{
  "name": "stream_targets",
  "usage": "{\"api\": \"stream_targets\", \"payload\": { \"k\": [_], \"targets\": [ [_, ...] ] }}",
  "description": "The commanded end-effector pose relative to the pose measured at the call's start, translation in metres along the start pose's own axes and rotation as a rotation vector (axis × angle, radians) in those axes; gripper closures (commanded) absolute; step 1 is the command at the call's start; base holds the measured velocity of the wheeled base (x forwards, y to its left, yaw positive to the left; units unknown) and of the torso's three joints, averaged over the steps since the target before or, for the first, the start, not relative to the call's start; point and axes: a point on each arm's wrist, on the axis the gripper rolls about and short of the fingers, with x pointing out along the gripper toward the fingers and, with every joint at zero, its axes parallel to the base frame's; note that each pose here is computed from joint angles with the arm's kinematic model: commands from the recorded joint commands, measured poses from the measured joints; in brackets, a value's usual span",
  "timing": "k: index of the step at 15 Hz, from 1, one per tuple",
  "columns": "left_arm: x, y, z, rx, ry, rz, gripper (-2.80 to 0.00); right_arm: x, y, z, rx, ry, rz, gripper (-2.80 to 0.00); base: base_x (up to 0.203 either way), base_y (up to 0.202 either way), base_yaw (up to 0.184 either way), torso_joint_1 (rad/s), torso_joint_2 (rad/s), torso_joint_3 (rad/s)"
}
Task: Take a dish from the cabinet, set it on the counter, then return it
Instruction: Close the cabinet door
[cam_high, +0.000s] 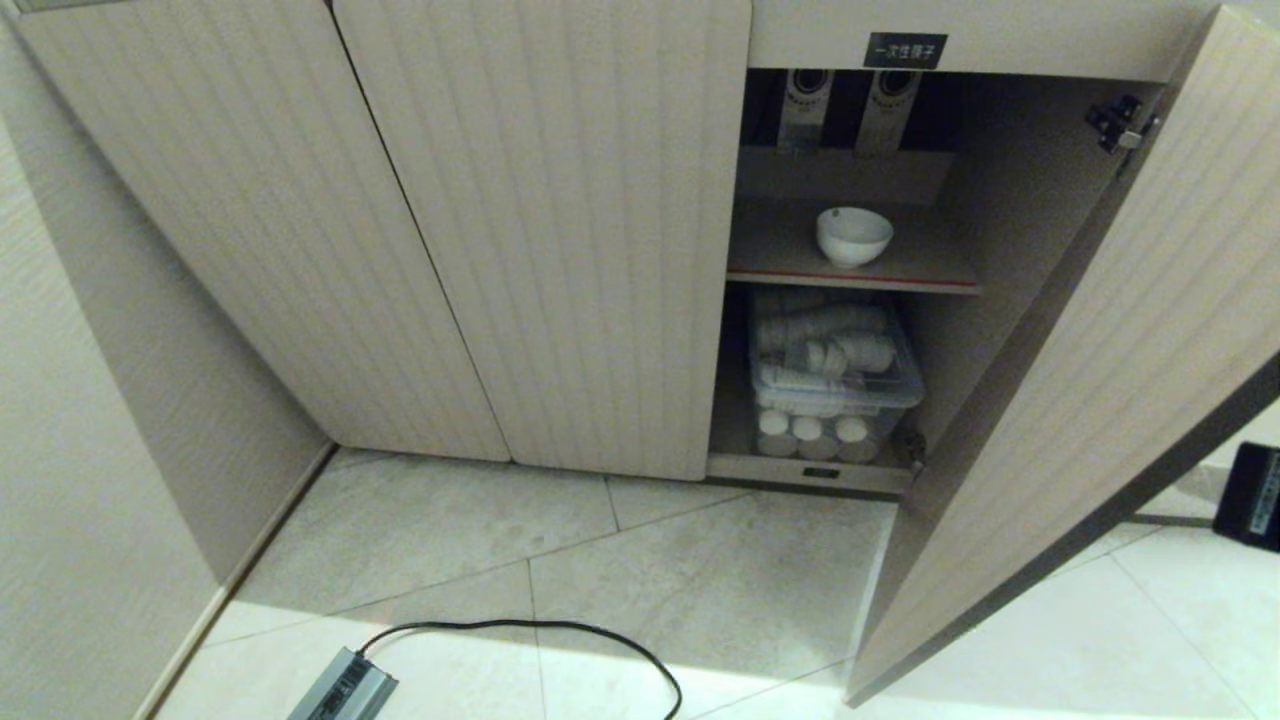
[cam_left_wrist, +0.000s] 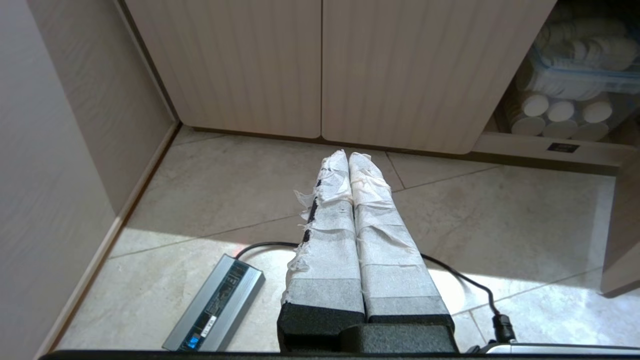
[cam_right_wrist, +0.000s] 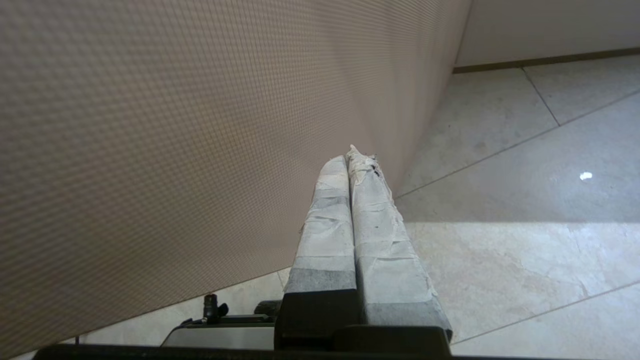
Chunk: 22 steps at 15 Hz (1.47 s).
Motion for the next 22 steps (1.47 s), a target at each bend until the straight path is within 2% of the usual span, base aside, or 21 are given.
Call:
{"api": "stream_targets", "payload": {
  "k": [1,4,12,15,22],
  "targets": [
    [0.000,0.000,0.000,-0.001,0.000,-0.001,0.00,0.010,0.002,0.005,-0.001,0.024,-0.007,0.00,0.000,0.000,0.000,0.000,0.00,0.000],
    [0.000,0.000,0.000,-0.001,0.000,0.000,0.00,0.021,0.007,0.015,-0.010,0.022,-0.013,0.00,0.000,0.000,0.000,0.000,0.00,0.000],
    [0.000,0.000,0.000,-0.001,0.000,0.001,0.00,0.029,0.017,0.013,-0.063,0.052,0.035,0.00,0.000,0.000,0.000,0.000,0.00,0.000],
    [0.000,0.000,0.000,-0.001,0.000,0.000,0.00,0.035,0.025,0.019,-0.072,0.056,0.057,0.00,0.000,0.000,0.000,0.000,0.00,0.000],
    [0.000,0.000,0.000,-0.001,0.000,-0.001,0.00,0.072,0.058,0.041,-0.105,0.070,0.123,0.00,0.000,0.000,0.000,0.000,0.00,0.000]
  ]
}}
